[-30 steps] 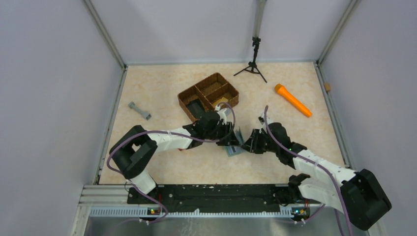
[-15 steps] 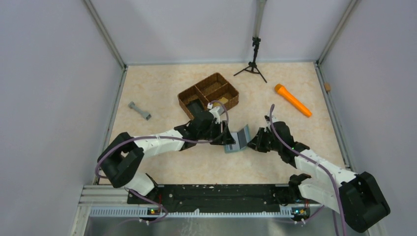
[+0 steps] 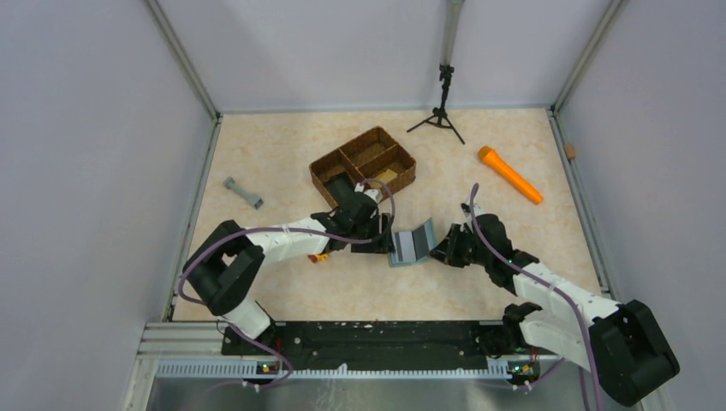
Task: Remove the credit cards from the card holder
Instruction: Open the card holder at the center of the board.
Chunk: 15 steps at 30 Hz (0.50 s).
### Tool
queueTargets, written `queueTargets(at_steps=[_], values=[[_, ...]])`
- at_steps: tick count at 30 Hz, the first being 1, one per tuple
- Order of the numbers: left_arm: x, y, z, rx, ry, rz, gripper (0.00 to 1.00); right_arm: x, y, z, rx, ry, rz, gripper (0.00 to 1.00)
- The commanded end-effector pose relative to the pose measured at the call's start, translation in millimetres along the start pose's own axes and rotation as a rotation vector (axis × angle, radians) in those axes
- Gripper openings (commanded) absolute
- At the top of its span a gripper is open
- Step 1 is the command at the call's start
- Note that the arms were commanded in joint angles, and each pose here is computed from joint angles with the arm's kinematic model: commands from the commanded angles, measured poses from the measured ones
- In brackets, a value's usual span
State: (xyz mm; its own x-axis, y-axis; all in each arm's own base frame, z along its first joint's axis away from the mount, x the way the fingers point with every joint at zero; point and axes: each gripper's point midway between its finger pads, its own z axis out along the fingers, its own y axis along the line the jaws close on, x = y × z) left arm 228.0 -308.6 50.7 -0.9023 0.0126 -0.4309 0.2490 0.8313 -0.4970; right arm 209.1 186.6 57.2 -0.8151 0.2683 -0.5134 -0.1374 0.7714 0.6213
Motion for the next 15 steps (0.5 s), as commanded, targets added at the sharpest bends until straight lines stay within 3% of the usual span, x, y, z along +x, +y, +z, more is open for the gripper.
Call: queueTargets(at_steps=[1,4,6,8,12,15], values=[[-17,9,7,-0.089,-0.046,0.013,0.63,-3,3,-1,-0.02,-0.015,-0.006,0.0],[-19,15,14,-0.117,-0.05,0.006,0.5,-3,1,-1,-0.013,-0.017,-0.012,0.03],[-18,16,17,-0.121,-0.047,0.006,0.41,-4,-1,-1,-0.004,-0.021,-0.016,0.2],[-22,22,17,-0.152,-0.074,0.009,0.25,-5,0,-1,-0.008,-0.023,-0.029,0.4],[-24,19,13,-0.137,-0.074,0.037,0.0,-12,1,-1,-0.006,-0.048,-0.059,0.64],[-24,16,8,-0.119,-0.076,0.059,0.0,-18,1,2,0.006,-0.052,-0.082,0.71]])
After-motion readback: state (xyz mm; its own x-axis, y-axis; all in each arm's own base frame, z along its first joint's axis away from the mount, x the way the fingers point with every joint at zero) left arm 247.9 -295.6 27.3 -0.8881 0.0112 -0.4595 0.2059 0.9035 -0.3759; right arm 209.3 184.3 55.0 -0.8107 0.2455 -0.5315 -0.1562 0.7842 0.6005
